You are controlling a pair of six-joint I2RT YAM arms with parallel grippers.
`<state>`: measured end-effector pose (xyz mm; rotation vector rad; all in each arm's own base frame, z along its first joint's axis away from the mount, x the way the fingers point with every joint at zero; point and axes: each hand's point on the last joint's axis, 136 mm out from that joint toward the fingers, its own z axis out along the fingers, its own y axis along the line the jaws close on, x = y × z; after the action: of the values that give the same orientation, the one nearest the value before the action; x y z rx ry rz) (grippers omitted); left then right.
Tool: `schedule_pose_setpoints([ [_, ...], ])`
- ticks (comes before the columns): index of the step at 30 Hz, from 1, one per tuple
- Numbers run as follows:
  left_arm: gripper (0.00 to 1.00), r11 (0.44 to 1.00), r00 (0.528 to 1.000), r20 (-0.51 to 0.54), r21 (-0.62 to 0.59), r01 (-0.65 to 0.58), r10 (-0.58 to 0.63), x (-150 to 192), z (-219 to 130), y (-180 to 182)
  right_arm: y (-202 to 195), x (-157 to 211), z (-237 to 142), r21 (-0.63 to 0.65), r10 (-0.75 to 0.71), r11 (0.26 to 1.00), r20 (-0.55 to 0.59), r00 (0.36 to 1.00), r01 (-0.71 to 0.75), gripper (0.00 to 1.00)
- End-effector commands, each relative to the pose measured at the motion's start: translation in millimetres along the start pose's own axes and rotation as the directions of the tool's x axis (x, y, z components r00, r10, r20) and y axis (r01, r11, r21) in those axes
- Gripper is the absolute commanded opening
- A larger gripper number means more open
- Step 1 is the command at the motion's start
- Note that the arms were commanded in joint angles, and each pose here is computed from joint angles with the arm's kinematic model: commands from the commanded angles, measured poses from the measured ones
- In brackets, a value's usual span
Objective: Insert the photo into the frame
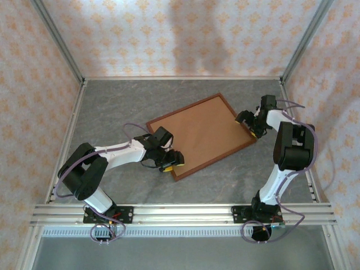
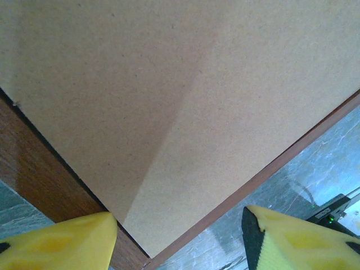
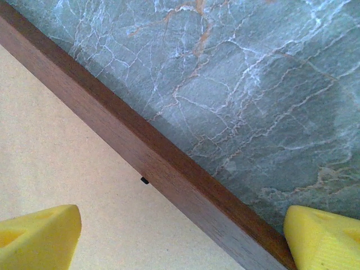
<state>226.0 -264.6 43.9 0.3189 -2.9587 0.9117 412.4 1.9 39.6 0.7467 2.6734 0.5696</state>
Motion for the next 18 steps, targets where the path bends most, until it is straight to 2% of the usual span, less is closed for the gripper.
schedule_pose_setpoints([
  [1, 0.63, 0.997, 0.997, 0.016, -0.036, -0.073, 0.074, -3.5, 10.4, -4.1, 10.3, 49.7, 13.1, -0.033, 0.051, 0.998, -0.160, 0.986, -0.057, 0.93],
  [9, 0.72, 0.957, 0.978, 0.060, -0.228, -0.180, 0.199, -4.5, -6.7, 3.3, 8.7, 47.3, 10.2, -0.015, 0.043, 0.999, -0.149, 0.988, -0.046, 0.93],
  [18, 0.74, 0.940, 0.966, 0.094, -0.272, -0.207, 0.240, -6.6, -24.4, 1.1, 5.8, 46.4, 8.5, 0.006, 0.034, 0.999, -0.145, 0.989, -0.033, 0.93],
])
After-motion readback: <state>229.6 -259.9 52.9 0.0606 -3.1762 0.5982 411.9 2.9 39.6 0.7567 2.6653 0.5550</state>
